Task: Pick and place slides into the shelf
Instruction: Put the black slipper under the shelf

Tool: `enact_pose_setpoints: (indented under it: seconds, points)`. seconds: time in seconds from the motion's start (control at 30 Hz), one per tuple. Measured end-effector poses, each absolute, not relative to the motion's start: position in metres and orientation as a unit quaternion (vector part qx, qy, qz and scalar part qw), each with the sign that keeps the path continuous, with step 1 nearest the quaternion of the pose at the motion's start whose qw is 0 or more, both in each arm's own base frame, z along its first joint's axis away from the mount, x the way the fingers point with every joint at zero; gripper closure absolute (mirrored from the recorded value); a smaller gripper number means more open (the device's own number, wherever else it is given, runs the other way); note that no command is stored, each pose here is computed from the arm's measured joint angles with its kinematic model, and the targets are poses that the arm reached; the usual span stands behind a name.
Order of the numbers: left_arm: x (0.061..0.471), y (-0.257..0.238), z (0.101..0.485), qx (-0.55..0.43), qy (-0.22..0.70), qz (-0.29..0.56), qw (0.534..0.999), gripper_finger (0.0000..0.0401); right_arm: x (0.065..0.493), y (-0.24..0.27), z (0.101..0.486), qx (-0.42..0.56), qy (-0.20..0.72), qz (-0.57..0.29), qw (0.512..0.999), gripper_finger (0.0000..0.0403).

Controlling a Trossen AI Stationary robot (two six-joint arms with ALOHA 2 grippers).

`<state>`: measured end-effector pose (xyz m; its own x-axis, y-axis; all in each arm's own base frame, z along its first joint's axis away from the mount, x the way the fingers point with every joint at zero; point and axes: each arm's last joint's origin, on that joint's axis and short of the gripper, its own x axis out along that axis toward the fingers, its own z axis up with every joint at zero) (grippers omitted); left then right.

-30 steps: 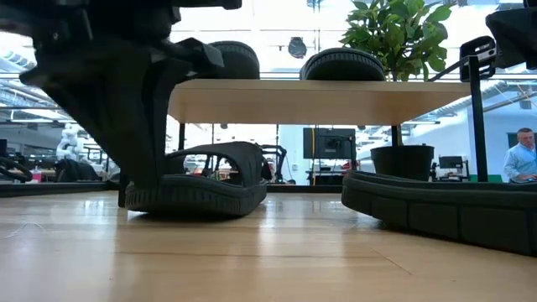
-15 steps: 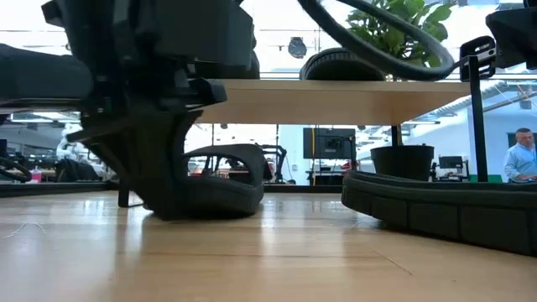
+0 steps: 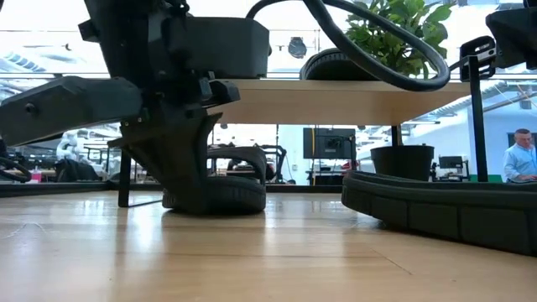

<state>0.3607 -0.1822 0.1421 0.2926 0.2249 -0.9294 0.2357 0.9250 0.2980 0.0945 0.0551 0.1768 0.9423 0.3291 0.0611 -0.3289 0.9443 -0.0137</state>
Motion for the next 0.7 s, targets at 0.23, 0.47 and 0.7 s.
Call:
enact_pose_setpoints:
  seconds: [0.23,0.47,0.7]
  points:
    - [0.355,-0.191,0.143,0.224,0.598,-0.056,0.768,0.04,0.094,0.055,0.177,-0.002,-0.031,0.167,0.985,0.0403]
    - [0.346,-0.213,0.173,0.274,0.59,-0.118,0.75,0.0401,0.094,0.055,0.177,-0.002,-0.031,0.168,0.985,0.0403]
    - [0.321,-0.235,0.223,0.362,0.518,-0.167,0.757,0.0401,0.095,0.055,0.176,-0.009,-0.027,0.168,0.985,0.0403]
